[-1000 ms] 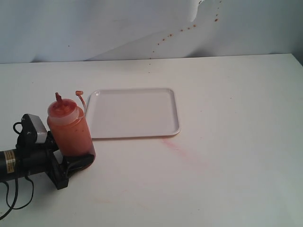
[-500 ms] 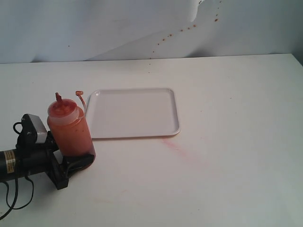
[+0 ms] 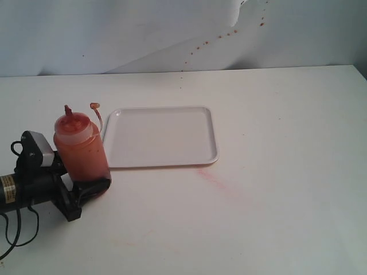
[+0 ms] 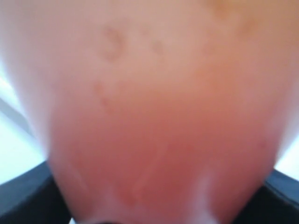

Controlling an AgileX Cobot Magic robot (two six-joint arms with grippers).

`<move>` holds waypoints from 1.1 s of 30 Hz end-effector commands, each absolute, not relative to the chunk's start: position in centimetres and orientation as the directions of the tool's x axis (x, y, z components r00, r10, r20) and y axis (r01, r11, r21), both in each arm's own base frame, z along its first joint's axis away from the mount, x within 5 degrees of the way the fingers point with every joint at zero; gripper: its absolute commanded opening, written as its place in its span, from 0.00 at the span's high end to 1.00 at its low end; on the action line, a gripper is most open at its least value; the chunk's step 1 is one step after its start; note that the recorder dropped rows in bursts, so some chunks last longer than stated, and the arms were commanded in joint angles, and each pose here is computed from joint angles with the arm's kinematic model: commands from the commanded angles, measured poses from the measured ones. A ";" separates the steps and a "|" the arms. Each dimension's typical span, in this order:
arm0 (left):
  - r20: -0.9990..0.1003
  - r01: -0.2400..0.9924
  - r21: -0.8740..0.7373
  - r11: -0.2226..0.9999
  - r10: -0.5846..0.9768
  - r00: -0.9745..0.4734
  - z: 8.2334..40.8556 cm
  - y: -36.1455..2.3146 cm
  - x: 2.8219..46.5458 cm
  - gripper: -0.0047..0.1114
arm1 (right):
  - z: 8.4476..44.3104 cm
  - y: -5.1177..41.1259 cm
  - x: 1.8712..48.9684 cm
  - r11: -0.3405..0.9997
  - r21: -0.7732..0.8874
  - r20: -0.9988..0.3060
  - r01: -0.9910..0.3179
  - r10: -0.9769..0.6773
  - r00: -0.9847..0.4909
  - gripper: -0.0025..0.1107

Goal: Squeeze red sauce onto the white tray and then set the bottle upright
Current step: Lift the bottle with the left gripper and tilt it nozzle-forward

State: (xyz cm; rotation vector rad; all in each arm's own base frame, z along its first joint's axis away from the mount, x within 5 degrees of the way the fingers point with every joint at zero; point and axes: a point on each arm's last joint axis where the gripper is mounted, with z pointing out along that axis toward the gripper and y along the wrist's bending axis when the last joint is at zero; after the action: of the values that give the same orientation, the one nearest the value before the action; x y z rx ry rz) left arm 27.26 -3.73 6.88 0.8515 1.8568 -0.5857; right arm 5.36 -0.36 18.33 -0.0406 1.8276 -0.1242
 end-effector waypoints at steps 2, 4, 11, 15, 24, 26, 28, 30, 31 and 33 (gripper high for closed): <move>-0.945 0.764 0.047 0.643 0.277 -0.174 10.0 -3.9 27.5 0.96 | 18.3 -0.4 5.4 0.994 -0.101 -0.965 0.047 -0.086 -0.248 0.98; -0.952 0.744 0.073 0.664 0.269 -0.146 11.1 -3.8 27.6 0.96 | 18.3 -0.4 5.4 0.994 -0.101 -0.965 0.047 -0.086 -0.248 0.98; -0.978 0.521 0.060 0.851 0.153 -0.138 13.3 -2.1 29.1 0.96 | 18.3 -0.4 5.4 0.994 -0.101 -0.965 0.047 -0.086 -0.248 0.98; -0.988 0.328 0.050 0.944 0.095 -0.125 13.9 -0.3 30.4 0.96 | 18.3 -0.4 5.4 0.994 -0.101 -0.965 0.047 -0.086 -0.248 0.98; -0.961 0.302 0.261 0.917 0.276 -0.008 16.4 -0.9 34.4 0.96 | 18.3 -0.4 5.4 0.994 -0.101 -0.965 0.047 -0.086 -0.248 0.98; -0.919 0.320 0.352 0.879 0.390 -0.061 16.5 -1.8 35.6 0.96 | 18.3 -0.4 5.4 0.994 -0.101 -0.965 0.047 -0.086 -0.248 0.98; -0.878 0.309 0.410 0.858 0.462 -0.120 16.7 -2.6 36.7 0.96 | 18.3 -0.4 5.4 0.994 -0.101 -0.965 0.047 -0.086 -0.248 0.98; -0.858 0.276 0.442 0.854 0.492 -0.148 17.2 -3.1 37.3 0.96 | 18.3 -0.4 5.4 0.994 -0.101 -0.965 0.047 -0.086 -0.248 0.98; -0.840 0.269 0.472 0.839 0.521 -0.151 17.3 -3.5 37.6 0.96 | 18.3 -0.4 5.4 0.994 -0.101 -0.965 0.047 -0.086 -0.248 0.98; -0.788 0.283 0.548 0.787 0.599 -0.143 17.4 -4.4 37.7 0.96 | 18.3 -0.4 5.4 0.994 -0.101 -0.965 0.047 -0.086 -0.248 0.98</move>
State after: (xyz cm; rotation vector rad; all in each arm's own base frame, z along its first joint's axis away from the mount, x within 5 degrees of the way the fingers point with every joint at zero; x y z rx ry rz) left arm 37.21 -3.48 16.52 0.6444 1.7652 0.2205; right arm 5.36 -0.36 18.33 -0.0406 1.8276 -0.1242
